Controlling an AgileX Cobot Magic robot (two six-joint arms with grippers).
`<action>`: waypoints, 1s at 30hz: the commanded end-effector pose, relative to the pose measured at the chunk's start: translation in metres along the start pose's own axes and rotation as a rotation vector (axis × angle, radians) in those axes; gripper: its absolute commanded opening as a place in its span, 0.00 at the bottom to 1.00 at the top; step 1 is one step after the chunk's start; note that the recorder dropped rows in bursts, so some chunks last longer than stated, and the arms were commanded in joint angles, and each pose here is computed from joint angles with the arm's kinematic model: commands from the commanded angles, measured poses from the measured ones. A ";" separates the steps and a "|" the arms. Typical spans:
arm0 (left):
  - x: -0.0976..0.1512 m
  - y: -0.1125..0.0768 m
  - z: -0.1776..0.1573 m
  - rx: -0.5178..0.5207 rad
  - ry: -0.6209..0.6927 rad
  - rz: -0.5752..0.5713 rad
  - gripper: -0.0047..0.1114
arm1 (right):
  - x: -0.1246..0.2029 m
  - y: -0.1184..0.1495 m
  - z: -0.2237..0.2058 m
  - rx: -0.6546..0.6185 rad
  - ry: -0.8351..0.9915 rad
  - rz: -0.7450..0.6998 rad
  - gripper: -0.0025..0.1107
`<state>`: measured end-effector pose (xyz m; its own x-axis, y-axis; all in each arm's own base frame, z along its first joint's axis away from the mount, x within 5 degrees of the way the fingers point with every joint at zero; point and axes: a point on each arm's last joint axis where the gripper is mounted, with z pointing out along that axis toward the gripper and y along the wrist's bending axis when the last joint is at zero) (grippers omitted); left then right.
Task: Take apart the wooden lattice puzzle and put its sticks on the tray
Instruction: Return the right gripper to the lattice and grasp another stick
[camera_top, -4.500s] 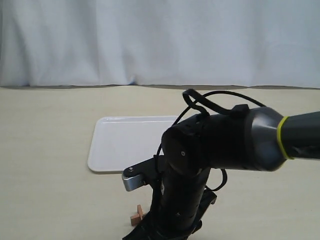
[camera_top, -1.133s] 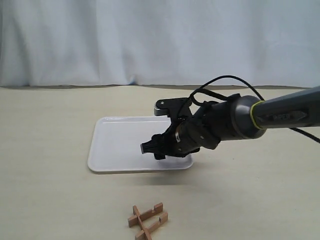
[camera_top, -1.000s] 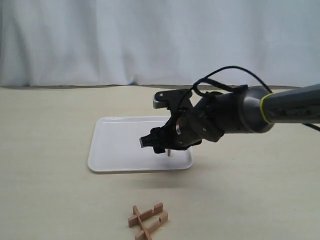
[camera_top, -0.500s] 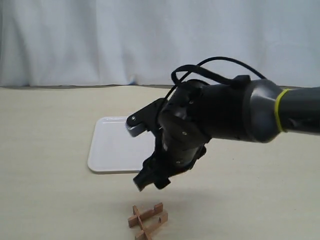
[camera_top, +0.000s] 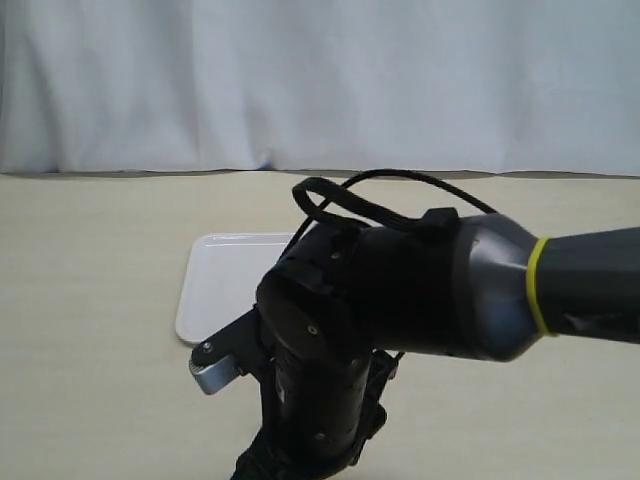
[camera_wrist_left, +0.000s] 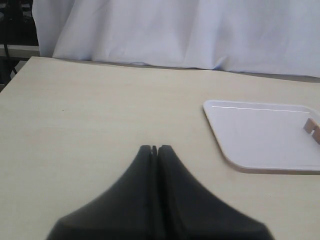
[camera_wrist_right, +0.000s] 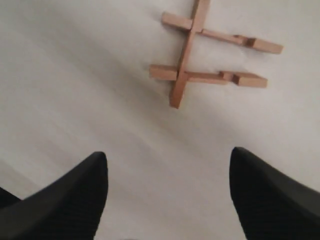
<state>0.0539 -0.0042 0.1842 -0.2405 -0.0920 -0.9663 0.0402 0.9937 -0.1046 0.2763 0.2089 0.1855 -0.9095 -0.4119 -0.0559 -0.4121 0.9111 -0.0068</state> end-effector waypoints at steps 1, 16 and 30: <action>0.000 0.000 0.000 0.000 -0.006 0.003 0.04 | 0.008 0.002 0.008 -0.039 0.001 0.002 0.60; 0.000 0.000 0.000 0.000 -0.009 0.003 0.04 | 0.018 0.001 0.039 -0.082 -0.127 0.047 0.60; 0.000 0.000 0.000 0.000 -0.009 0.003 0.04 | 0.009 0.000 0.068 -0.053 -0.148 0.083 0.42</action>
<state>0.0539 -0.0042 0.1842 -0.2405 -0.0920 -0.9663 0.0402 0.9937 -0.1046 0.2698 0.2066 0.1195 -0.9287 -0.3228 -0.1826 -0.3388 0.9387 0.0634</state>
